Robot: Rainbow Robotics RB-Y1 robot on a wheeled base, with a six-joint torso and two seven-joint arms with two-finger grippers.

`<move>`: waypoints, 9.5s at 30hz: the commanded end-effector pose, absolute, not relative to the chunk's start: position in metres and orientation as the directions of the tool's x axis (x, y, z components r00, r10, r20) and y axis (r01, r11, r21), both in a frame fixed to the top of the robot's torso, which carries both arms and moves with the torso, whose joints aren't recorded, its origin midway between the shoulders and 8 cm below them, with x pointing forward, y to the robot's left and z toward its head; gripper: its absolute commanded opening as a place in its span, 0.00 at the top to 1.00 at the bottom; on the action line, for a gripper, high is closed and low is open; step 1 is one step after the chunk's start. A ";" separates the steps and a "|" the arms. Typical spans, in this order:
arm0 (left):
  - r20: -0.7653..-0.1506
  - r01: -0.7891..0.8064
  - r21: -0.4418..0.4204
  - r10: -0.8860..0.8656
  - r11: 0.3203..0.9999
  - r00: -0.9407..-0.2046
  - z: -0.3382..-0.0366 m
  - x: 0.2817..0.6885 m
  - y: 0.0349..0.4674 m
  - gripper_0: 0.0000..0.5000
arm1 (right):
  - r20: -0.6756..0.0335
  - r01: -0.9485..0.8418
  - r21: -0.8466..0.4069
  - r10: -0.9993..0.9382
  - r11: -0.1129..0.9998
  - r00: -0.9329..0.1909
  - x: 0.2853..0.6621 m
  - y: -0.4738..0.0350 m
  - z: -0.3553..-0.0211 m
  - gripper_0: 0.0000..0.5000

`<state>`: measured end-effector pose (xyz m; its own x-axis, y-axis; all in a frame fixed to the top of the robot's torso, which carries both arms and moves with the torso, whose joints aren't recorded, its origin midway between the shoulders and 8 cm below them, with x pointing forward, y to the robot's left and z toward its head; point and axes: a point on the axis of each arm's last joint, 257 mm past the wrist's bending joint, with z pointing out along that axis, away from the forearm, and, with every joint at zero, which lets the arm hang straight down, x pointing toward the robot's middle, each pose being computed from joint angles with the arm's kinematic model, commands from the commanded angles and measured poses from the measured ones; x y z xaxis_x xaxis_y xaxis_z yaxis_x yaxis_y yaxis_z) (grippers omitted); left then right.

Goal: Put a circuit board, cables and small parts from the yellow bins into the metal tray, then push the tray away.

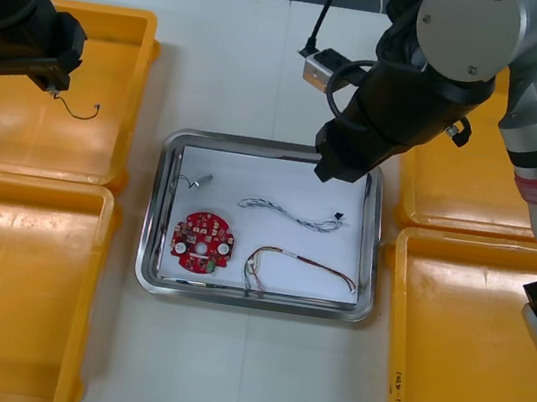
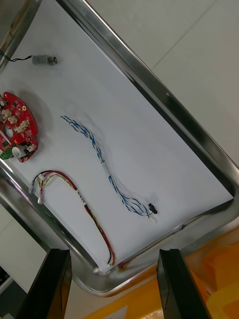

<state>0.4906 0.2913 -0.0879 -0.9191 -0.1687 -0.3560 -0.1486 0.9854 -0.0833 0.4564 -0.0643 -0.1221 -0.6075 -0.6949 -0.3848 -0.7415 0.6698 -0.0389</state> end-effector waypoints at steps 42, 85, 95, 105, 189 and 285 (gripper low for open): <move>-0.458 0.023 -0.096 -0.024 0.995 -0.888 -0.138 0.504 0.074 1.00 | -0.319 -0.239 0.021 -0.221 0.971 -0.922 0.395 -0.249 -0.160 0.00; -0.400 0.008 -0.088 -0.028 0.996 -0.916 -0.220 0.519 0.051 0.17 | -0.296 -0.030 0.041 -0.016 0.999 -0.955 0.364 -0.307 -0.191 0.00; -0.404 0.015 -0.078 -0.018 0.997 -0.914 -0.208 0.515 0.054 0.00 | -0.303 -0.020 0.040 -0.007 0.999 -0.953 0.366 -0.307 -0.191 0.00; -0.439 0.002 -0.079 -0.032 0.997 -0.898 -0.156 0.504 0.077 0.00 | -0.301 -0.027 0.041 -0.013 0.999 -0.954 0.366 -0.306 -0.191 0.00; -0.475 0.001 0.040 0.020 0.999 -0.880 -0.119 0.428 0.392 0.00 | -0.289 -0.155 0.039 -0.138 0.987 -0.947 0.360 -0.298 -0.192 0.00; -0.387 0.103 0.085 0.128 0.991 -0.913 -0.187 0.348 0.402 0.00 | -0.032 -0.902 -0.386 -0.974 -0.195 0.224 0.341 0.027 -0.241 0.00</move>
<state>0.3522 0.3973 -0.1912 -0.9259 0.0130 -0.3774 0.0027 0.9996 0.0279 0.3433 0.0097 -0.2481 0.1398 -0.9887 -0.0544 -0.9339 -0.1134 -0.3392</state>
